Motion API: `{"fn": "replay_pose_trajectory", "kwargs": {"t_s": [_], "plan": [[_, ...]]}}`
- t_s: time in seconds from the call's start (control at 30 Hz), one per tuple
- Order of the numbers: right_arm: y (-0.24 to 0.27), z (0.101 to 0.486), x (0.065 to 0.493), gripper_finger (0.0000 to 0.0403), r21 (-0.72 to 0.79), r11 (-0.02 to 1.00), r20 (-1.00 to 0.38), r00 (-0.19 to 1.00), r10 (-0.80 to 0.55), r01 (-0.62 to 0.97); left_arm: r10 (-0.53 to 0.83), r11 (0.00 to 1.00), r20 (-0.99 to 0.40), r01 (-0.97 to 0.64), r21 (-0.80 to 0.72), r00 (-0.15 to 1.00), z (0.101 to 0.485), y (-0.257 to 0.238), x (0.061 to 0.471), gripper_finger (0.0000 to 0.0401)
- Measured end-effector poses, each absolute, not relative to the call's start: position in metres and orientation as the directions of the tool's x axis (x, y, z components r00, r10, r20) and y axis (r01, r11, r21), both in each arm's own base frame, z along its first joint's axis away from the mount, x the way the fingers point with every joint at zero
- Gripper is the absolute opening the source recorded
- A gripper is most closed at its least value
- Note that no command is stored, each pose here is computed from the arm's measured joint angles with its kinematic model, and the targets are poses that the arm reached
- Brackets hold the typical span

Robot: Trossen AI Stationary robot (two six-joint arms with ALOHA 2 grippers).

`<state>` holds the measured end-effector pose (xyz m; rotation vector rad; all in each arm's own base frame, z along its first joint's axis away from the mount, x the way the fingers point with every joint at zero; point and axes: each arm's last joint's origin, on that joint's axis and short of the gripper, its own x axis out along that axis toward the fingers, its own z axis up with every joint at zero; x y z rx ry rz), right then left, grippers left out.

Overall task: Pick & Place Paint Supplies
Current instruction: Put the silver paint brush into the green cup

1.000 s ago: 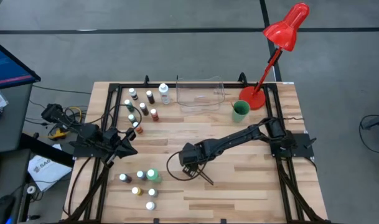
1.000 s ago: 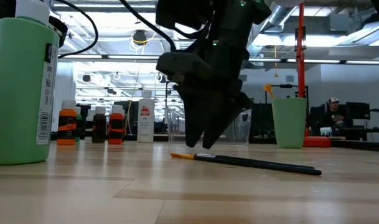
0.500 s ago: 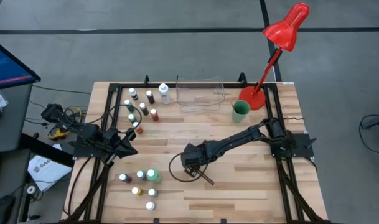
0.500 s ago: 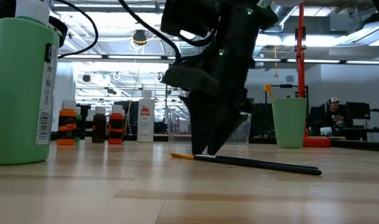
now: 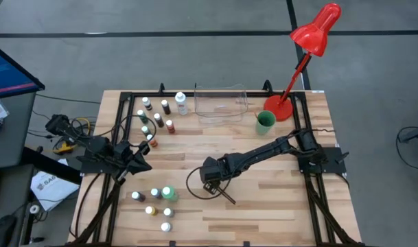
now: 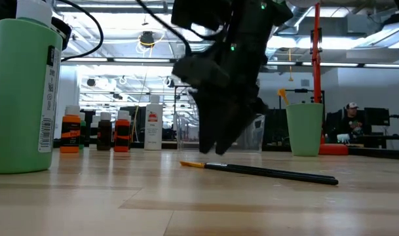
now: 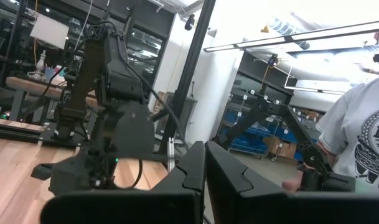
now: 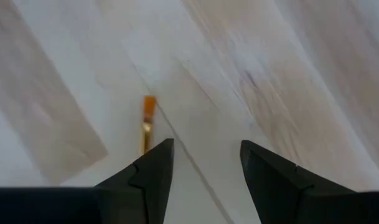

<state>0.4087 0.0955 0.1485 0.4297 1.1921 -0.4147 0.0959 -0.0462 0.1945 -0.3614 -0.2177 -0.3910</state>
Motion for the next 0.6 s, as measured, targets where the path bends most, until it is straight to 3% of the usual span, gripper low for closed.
{"fn": "replay_pose_trajectory", "kwargs": {"t_s": [0.6], "plan": [[0.112, 0.148, 0.409, 0.0175, 0.099, 0.867, -0.930, 0.355, -0.094, 0.488, -0.332, 0.862, 0.274, 0.408, -0.300, 0.903, 0.194, -0.046, 0.096, 0.0002]]}}
